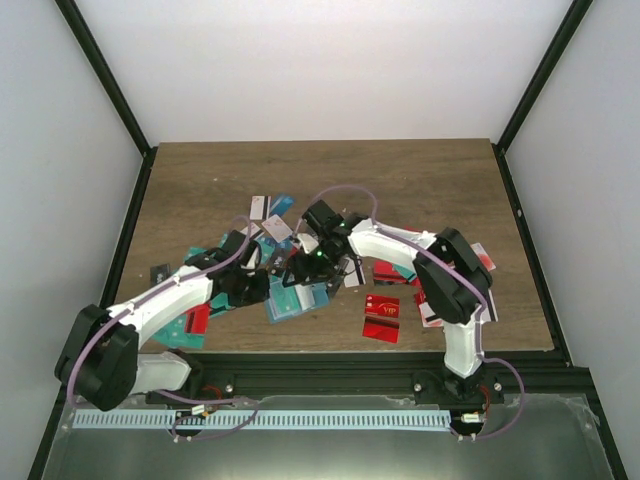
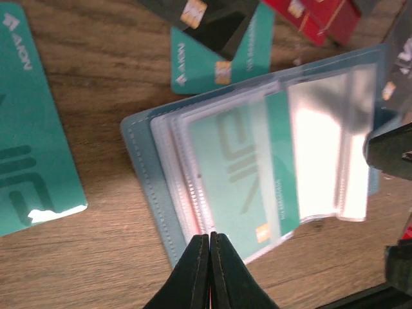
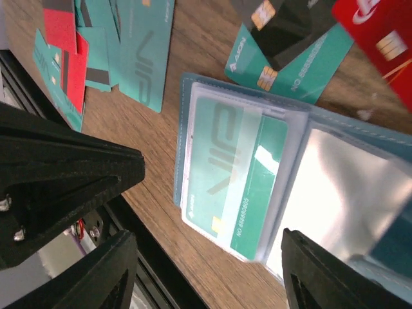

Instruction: Put the credit cards into the card holder

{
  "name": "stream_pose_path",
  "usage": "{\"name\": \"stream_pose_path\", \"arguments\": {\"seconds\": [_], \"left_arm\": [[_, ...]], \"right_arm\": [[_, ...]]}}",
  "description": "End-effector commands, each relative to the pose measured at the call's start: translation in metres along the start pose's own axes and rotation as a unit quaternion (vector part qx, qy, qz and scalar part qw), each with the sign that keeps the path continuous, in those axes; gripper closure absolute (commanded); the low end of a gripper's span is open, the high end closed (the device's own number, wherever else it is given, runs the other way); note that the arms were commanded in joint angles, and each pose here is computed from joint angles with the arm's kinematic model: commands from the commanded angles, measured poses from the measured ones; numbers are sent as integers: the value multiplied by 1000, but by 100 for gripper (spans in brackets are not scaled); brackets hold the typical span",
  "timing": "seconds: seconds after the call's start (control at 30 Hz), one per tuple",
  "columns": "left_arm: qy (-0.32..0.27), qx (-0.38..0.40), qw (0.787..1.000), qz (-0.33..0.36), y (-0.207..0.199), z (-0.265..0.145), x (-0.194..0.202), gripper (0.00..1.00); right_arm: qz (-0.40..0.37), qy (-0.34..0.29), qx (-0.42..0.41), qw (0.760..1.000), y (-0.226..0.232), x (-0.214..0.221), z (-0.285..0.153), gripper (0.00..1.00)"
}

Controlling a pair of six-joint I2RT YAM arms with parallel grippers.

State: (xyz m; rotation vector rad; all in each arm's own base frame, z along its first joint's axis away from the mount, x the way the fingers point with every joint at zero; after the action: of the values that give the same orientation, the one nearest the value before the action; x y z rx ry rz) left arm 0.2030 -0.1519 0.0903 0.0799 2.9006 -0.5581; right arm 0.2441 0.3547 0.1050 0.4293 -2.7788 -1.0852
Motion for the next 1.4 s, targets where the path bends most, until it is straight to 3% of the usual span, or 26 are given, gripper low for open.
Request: {"name": "stream_pose_path", "arguments": {"seconds": [0.0,0.2,0.4,0.8,1.37], "left_arm": [[-14,28,999,16,-15,-11,-11,96],[-1,41,998,39,-28,-4,-17,96],[12,50,997,65,-43,4,-29,96],[47,57,993,91,-62,29,-52,96],[91,50,988,114,-68,69,-61,96]], "right_arm": [[-45,-62,49,996,4,-13,-40,35],[-87,-91,170,977,-33,-9,-59,33],[-142,-100,228,958,-54,0,-63,33],[-320,-115,213,916,-52,11,-39,34],[-320,-90,198,922,-59,2,-7,42]]}}
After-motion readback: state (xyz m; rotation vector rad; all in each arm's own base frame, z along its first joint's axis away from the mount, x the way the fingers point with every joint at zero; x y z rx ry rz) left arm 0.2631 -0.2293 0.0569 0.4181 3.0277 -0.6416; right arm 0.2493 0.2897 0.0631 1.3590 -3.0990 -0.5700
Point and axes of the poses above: each gripper's point midway between its finger pads, its own z axis out along the fingers, its own y axis along the line the jaws close on, x = y × z, the point moved 4 cm from there along -z, back along the fingers, and after that the axes turned 10 degrees about z, right-handed, at the moved point
